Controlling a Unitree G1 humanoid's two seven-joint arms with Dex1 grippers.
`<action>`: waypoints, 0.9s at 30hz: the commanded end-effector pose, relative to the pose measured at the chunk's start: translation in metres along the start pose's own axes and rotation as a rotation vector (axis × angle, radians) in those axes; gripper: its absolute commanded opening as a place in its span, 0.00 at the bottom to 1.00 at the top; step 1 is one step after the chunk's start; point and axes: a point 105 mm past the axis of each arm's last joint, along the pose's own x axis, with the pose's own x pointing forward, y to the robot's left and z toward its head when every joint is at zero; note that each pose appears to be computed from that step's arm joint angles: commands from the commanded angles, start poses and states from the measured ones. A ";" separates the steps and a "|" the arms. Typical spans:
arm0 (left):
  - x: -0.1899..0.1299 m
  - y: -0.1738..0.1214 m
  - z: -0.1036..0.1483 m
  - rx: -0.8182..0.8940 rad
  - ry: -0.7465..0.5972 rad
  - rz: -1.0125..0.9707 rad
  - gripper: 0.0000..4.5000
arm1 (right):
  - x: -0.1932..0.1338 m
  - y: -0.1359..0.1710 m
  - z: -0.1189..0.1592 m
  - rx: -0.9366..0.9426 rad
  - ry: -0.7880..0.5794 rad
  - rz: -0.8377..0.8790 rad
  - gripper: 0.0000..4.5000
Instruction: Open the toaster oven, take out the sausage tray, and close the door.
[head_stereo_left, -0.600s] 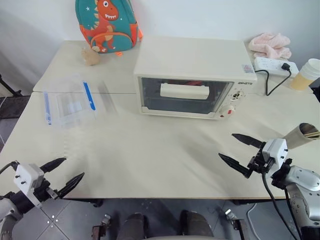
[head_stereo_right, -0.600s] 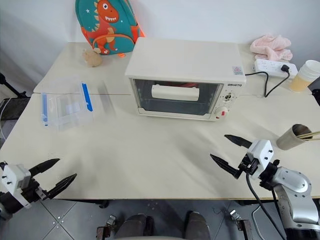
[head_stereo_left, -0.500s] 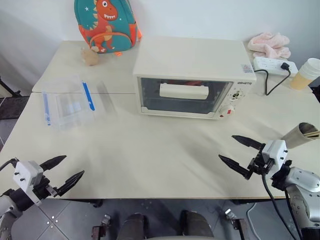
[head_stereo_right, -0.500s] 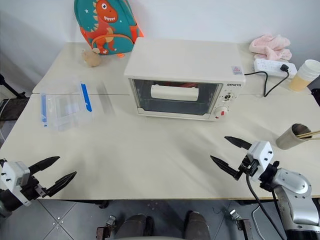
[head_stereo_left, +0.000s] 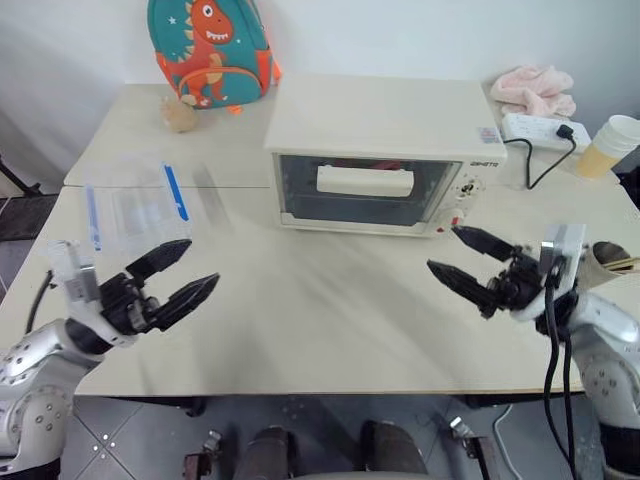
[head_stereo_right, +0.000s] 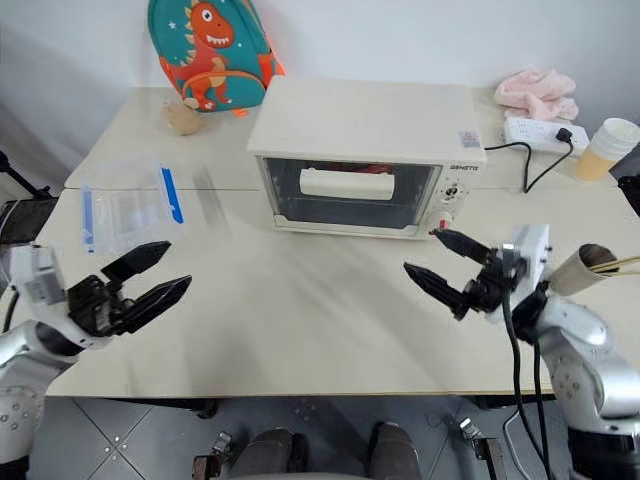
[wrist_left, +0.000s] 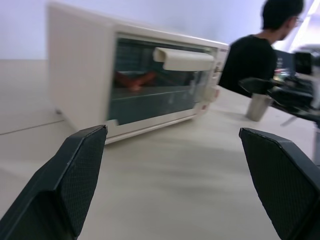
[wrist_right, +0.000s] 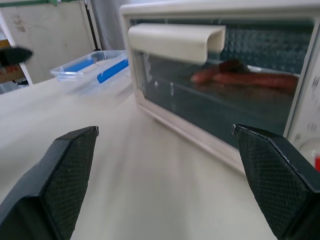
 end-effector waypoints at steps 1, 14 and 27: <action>0.005 -0.001 -0.003 0.001 0.010 -0.025 0.99 | 0.015 -0.008 0.004 0.002 0.011 0.017 1.00; 0.003 -0.004 -0.017 -0.018 0.025 -0.012 0.99 | 0.056 -0.005 0.025 -0.058 -0.065 0.160 1.00; 0.000 0.013 -0.016 0.007 0.036 0.020 0.99 | 0.033 0.057 -0.001 -0.175 0.084 0.422 1.00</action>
